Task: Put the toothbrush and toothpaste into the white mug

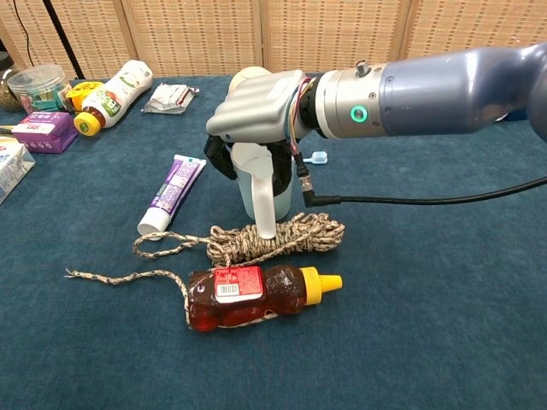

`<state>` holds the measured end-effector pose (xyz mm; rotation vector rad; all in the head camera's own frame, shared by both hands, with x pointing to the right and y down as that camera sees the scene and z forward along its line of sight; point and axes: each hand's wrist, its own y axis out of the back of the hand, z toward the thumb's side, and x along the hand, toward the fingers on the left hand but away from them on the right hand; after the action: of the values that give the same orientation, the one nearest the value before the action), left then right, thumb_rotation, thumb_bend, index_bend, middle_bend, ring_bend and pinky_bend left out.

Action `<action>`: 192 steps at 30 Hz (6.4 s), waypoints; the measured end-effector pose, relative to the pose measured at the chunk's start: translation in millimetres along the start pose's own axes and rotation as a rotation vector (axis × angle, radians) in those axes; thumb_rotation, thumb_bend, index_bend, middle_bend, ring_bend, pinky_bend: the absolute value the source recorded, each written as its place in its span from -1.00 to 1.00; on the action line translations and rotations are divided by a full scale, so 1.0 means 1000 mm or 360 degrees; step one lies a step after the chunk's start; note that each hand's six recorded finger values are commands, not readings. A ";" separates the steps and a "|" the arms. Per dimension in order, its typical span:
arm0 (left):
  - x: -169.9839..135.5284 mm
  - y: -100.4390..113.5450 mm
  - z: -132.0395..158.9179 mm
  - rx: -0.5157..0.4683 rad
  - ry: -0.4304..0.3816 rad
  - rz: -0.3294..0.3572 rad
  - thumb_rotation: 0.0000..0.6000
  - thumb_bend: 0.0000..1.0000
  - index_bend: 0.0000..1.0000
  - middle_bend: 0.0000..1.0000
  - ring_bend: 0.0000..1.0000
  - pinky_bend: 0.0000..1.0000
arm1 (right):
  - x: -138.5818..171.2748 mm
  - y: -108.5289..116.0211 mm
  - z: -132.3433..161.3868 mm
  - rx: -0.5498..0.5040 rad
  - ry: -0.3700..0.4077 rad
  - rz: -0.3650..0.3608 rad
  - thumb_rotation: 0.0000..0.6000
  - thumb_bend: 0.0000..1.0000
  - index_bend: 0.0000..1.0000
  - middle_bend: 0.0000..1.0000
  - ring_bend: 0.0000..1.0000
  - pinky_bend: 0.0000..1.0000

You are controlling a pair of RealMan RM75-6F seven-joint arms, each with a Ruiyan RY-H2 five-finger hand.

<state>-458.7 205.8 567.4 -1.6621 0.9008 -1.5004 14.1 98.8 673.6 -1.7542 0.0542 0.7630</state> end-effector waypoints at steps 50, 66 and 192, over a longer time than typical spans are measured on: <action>-0.003 -0.001 0.002 0.0002 -0.0011 -0.0010 1.00 -0.82 -1.00 -1.00 -1.00 -1.00 | 0.046 0.010 -0.002 0.0211 -0.0118 0.0174 1.00 -0.10 -1.00 -1.00 -1.00 -1.00; 0.000 0.010 0.008 -0.0047 -0.0064 0.0037 1.00 -0.82 -1.00 -1.00 -1.00 -1.00 | 0.183 0.017 -0.103 0.0146 -0.0692 0.0093 1.00 -0.81 -1.00 -1.00 -1.00 -1.00; 0.266 -0.115 0.318 -0.0049 -0.0264 -0.0311 1.00 -0.25 -0.09 -1.00 -1.00 -1.00 | 0.432 -0.129 -0.086 -0.0961 -0.1537 -0.0461 1.00 -1.00 -1.00 -1.00 -1.00 -1.00</action>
<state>-116.0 51.0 776.4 -1.9118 0.6913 -1.4546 446.2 214.1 571.7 -1.6873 -1.1519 1.4197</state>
